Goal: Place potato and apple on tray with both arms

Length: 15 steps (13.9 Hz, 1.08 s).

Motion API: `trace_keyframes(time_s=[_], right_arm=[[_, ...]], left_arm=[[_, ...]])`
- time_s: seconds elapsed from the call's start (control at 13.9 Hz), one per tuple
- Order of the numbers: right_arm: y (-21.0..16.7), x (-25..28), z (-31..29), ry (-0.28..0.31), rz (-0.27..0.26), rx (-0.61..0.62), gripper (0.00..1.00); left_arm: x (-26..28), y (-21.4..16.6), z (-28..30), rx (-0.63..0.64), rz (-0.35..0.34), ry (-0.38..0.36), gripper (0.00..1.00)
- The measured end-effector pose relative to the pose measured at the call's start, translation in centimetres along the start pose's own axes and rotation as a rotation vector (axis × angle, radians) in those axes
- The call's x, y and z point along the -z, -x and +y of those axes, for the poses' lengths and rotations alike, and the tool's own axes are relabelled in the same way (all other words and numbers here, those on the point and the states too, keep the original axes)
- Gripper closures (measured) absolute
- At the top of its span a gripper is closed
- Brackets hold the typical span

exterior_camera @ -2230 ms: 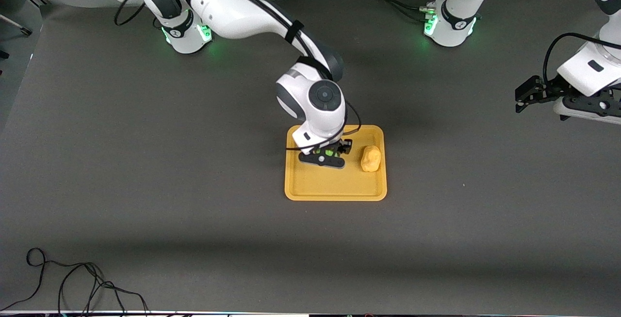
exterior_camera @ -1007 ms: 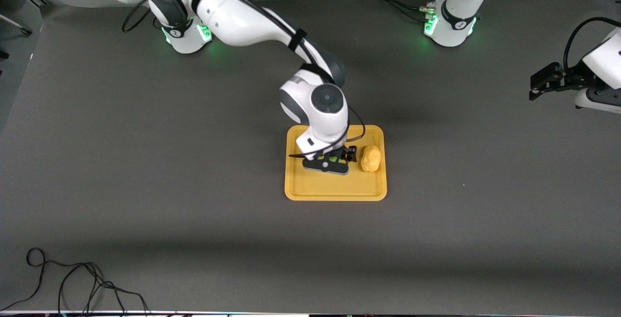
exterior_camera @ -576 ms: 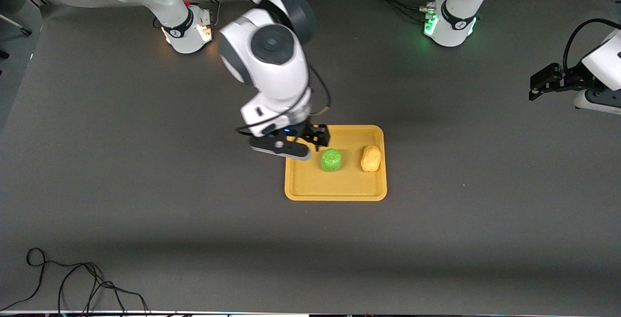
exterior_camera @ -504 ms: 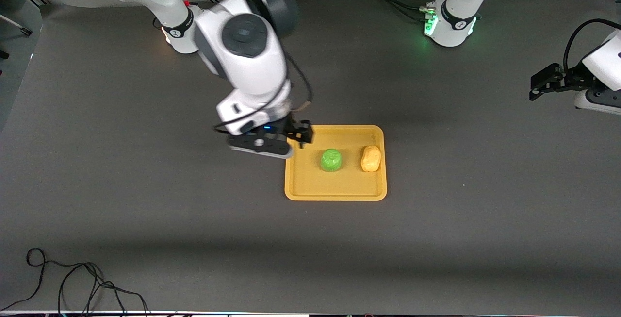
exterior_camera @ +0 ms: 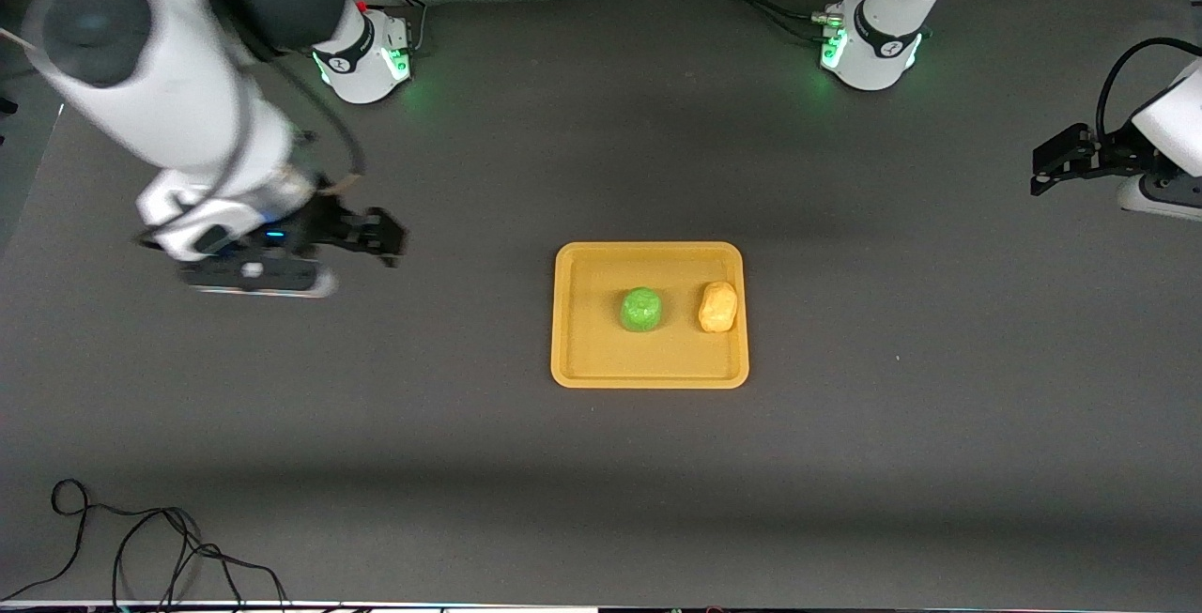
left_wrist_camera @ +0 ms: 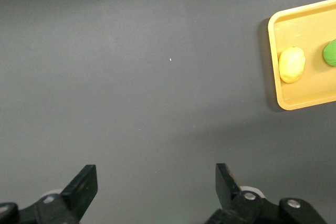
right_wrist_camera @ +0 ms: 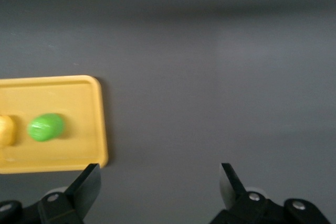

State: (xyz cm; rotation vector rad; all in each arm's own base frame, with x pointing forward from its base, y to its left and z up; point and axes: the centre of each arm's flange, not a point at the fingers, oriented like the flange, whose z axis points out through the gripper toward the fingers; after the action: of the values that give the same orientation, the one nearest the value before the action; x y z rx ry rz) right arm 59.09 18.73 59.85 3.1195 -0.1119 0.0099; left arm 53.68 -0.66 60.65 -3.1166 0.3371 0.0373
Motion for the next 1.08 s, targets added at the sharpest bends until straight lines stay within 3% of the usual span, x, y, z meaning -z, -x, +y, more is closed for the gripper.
trace_keyframes(time_s=[0.22, 0.43, 0.72, 1.08], right_arm=[[0.3, 0.6, 10.5, -0.009, -0.018, 0.004, 0.00], [0.5, 0.4, 16.7, -0.012, -0.029, 0.009, 0.00], [0.3, -0.2, 20.6, -0.013, -0.041, 0.005, 0.00], [0.3, -0.6, 20.9, -0.012, -0.050, 0.006, 0.00]], left_arm=[[0.0, 0.0, 0.0, -0.001, -0.001, 0.000, 0.00], [-0.1, 0.0, 0.1, 0.003, -0.001, 0.000, 0.00], [-0.3, -0.1, 0.0, 0.010, -0.005, 0.002, 0.00], [-0.4, -0.1, -0.6, 0.023, -0.007, 0.003, 0.00]])
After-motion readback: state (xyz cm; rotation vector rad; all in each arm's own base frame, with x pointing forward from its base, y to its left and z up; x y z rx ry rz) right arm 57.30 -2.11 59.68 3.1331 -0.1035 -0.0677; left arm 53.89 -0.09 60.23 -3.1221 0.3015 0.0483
